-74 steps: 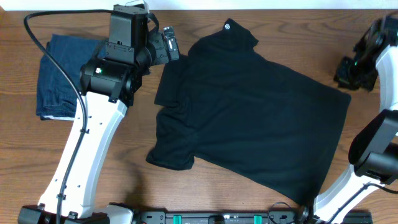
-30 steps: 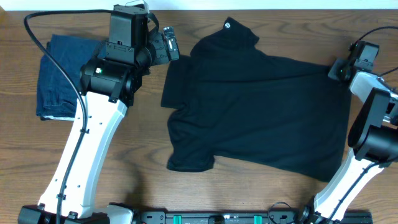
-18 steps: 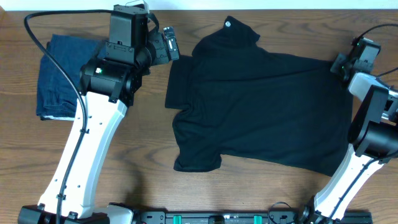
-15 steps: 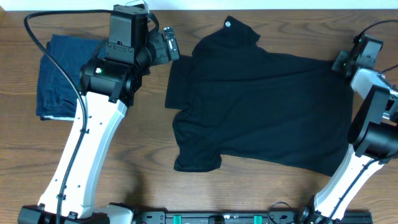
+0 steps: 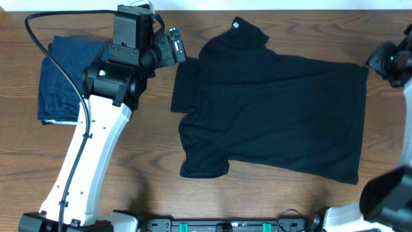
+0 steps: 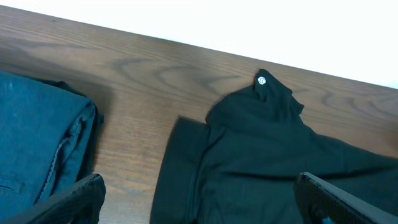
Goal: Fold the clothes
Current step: 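Move the right gripper to the shirt's bottom right hem and grasp it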
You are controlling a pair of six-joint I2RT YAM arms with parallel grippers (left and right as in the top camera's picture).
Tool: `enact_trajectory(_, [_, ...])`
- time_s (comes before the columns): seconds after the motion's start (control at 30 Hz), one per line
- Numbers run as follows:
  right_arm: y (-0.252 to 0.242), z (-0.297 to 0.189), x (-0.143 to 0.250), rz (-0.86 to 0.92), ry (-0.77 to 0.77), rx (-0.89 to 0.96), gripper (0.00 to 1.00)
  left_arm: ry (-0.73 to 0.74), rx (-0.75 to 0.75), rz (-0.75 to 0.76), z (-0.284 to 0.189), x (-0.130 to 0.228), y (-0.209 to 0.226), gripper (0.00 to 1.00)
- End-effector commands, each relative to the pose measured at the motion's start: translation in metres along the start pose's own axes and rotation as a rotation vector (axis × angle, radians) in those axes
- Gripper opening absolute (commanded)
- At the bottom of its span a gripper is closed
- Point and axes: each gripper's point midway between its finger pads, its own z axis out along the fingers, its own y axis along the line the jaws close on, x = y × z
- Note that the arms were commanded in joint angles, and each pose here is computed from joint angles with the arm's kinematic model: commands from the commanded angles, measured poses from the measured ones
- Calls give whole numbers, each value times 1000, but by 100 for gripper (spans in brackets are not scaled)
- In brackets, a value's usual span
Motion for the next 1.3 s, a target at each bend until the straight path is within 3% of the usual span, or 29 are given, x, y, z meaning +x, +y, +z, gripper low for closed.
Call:
enact_trajectory(0.0, [-12,-14,25,122,87,31,52,-9,-10,5,-2,-3,3,98])
enact_trajectory(0.07, [-21,-23,44,171,148,75,38,-8,-10,5,-2,-2,3,98])
enact_trajectory(0.13, [-33,-30,62,232,199,140,34,-9,-10,5,-2,-2,3,98])
enact_trajectory(0.47, [-92,-26,138,402,239,412,35,-8,-10,5,-2,-2,3,98])
enact_trajectory(0.63, [-107,2,182,430,272,437,36,-9,-10,5,-2,-2,3,98])
enact_trajectory(0.93, [-133,30,245,491,355,497,43,-9,-10,5,-2,-3,3,98])
enact_trajectory(1.27, [-162,21,265,581,418,577,58,-9,-10,5,-2,-3,3,98])
